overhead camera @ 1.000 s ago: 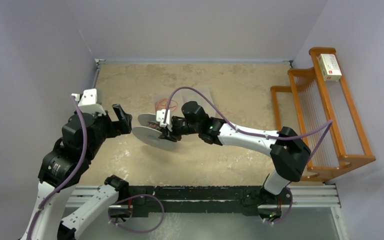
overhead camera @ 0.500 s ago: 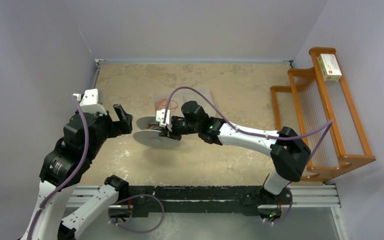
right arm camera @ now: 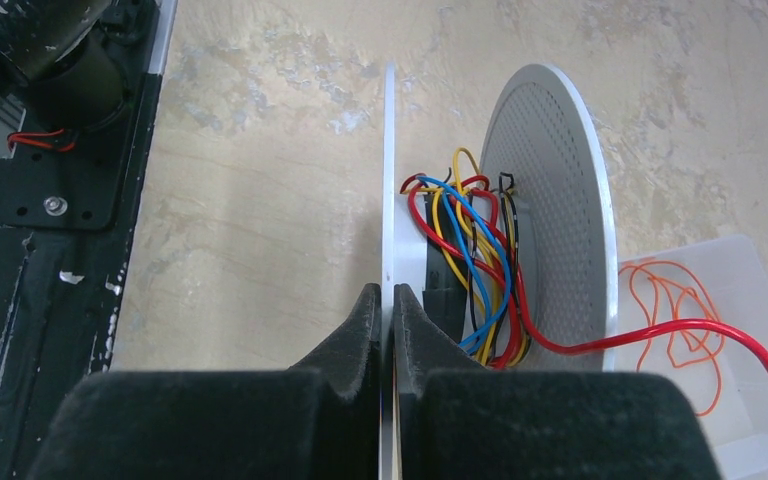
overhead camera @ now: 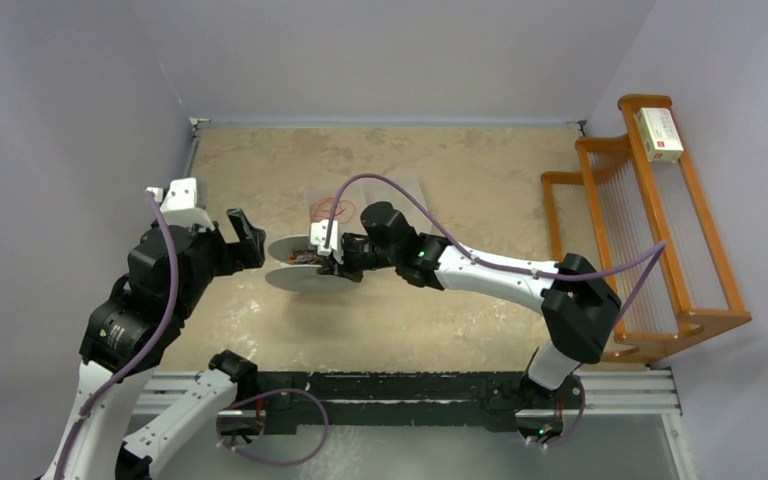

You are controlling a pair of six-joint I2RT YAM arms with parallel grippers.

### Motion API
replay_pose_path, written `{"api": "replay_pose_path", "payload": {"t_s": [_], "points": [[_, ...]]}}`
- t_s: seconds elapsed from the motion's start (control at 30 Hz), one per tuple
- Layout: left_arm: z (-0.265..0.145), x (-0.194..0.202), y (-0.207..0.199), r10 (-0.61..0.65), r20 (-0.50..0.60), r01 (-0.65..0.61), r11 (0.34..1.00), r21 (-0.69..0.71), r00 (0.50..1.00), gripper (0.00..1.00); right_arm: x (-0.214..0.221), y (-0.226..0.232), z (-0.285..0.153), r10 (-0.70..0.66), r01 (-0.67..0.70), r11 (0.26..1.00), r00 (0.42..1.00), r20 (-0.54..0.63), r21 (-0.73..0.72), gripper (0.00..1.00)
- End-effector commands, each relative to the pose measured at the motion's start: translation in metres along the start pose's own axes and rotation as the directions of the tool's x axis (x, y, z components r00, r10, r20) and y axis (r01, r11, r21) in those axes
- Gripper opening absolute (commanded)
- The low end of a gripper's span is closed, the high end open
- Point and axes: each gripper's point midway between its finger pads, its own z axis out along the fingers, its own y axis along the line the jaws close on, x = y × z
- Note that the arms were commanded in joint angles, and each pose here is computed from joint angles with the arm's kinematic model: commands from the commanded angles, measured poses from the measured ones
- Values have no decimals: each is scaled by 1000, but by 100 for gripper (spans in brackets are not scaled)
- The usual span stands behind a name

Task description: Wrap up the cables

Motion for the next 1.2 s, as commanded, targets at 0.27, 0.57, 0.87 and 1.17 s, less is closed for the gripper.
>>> {"api": "replay_pose_path", "payload": {"t_s": [0.27, 0.57, 0.87, 1.17], "points": [[0, -8, -1, 0, 40, -1, 1000, 4, 999, 93, -39, -11, 4, -32, 32, 999, 996, 82, 3, 5], [-2, -9, 1, 4, 44, -4, 1000, -1, 999, 93, -41, -21, 4, -47, 46, 999, 997, 61, 18, 8], [-3, -9, 3, 5, 46, -5, 1000, -6, 999, 93, -43, -28, 2, -47, 46, 999, 997, 63, 25, 17], [-1, -8, 3, 8, 44, -8, 1000, -8, 999, 93, -46, -33, -1, -54, 52, 998, 996, 65, 36, 24]]}}
